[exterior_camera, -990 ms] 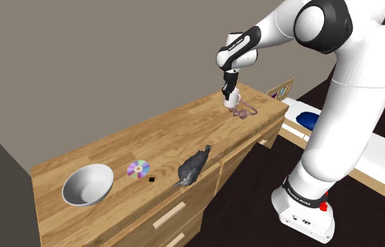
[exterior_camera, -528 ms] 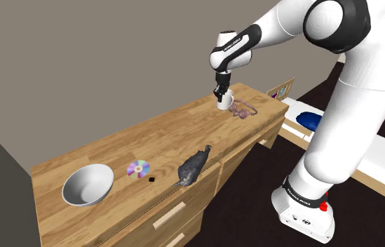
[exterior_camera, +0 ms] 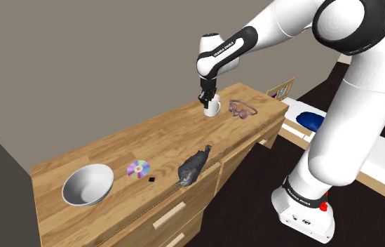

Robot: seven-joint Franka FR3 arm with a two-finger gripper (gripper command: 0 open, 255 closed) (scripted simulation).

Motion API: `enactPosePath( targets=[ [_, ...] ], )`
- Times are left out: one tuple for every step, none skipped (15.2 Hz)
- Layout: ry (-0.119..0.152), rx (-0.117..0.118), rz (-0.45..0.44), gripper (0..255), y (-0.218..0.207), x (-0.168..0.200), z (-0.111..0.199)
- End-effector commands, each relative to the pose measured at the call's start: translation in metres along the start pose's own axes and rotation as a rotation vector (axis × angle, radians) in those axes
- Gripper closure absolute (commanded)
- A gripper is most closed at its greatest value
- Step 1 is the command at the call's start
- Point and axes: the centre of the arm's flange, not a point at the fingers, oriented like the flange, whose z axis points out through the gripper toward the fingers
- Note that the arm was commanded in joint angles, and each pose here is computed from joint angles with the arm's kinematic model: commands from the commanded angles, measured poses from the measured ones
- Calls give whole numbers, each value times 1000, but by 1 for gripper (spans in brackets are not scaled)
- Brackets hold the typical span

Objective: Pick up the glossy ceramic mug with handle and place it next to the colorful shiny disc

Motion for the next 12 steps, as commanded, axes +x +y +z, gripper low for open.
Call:
enactPosePath(
  targets=[
    [0,0,2,255,-26,5,-2],
    [0,0,2,255,-39,8,-3],
    [0,0,2,255,-52,11,-4],
    [0,0,2,255,-64,14,-5],
    [0,0,2,255,-77,16,-5],
    [0,0,2,255,-90,19,-6],
    [0,0,2,255,-103,22,-7],
    [0,0,2,255,-116,24,-8],
    [0,0,2,255,-129,27,-9],
    [0,0,2,255,-142,30,-10],
    [0,0,2,255,-155,32,-11],
    [0,0,2,255,-168,35,-11]
  ],
)
